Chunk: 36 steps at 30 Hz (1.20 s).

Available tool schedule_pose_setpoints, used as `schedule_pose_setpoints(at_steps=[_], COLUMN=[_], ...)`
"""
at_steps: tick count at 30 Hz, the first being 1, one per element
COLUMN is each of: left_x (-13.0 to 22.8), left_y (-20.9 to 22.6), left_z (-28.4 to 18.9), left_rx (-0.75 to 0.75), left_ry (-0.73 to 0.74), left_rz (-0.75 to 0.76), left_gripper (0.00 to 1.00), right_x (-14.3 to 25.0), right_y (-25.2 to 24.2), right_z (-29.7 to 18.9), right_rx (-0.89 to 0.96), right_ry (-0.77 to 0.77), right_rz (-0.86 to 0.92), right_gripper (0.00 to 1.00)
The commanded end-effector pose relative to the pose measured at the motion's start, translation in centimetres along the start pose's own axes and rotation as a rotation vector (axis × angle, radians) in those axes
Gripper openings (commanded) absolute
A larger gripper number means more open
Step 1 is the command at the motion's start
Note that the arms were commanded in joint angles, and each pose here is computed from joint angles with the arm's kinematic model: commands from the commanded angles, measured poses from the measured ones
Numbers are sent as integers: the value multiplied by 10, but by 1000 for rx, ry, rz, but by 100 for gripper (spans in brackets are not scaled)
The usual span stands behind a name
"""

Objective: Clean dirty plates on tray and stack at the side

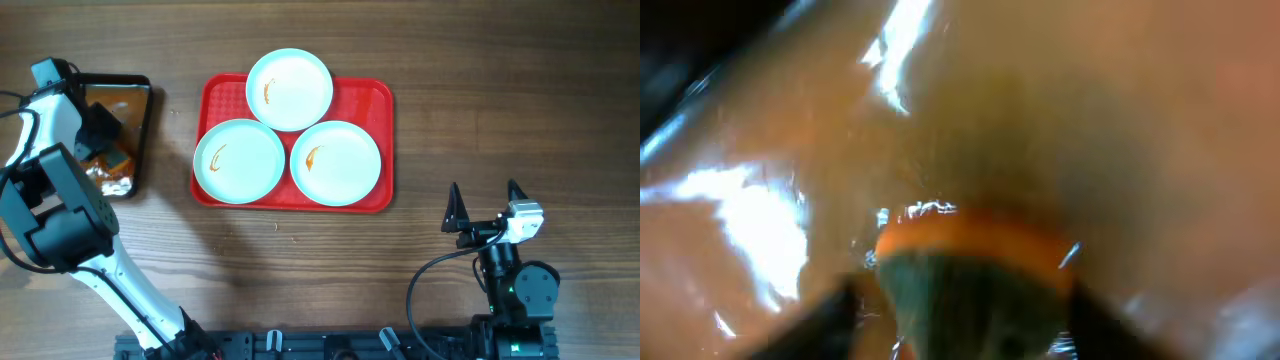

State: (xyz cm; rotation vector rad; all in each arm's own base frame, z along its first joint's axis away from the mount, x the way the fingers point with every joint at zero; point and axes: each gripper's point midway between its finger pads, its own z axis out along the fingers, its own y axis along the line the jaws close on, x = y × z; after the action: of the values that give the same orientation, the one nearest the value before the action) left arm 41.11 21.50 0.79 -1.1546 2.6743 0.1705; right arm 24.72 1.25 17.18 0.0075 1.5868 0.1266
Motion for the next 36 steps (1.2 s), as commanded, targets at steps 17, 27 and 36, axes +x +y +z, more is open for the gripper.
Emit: schedule_pose_setpoints(at_steps=[17, 27, 36], left_x=[15, 6, -60], left_y=[-1, 0, -30], left_z=[-11, -17, -192], left_rx=[59, 51, 342], left_ry=[72, 32, -354], left_rz=[-15, -17, -20], left_gripper=[100, 4, 4], right_x=[-2, -2, -2], right_y=[-2, -2, -2], right_z=[0, 0, 0], right_rx=[12, 12, 12], right_ry=[-9, -9, -9], right_rz=[-6, -6, -6], right_gripper=[100, 100, 100])
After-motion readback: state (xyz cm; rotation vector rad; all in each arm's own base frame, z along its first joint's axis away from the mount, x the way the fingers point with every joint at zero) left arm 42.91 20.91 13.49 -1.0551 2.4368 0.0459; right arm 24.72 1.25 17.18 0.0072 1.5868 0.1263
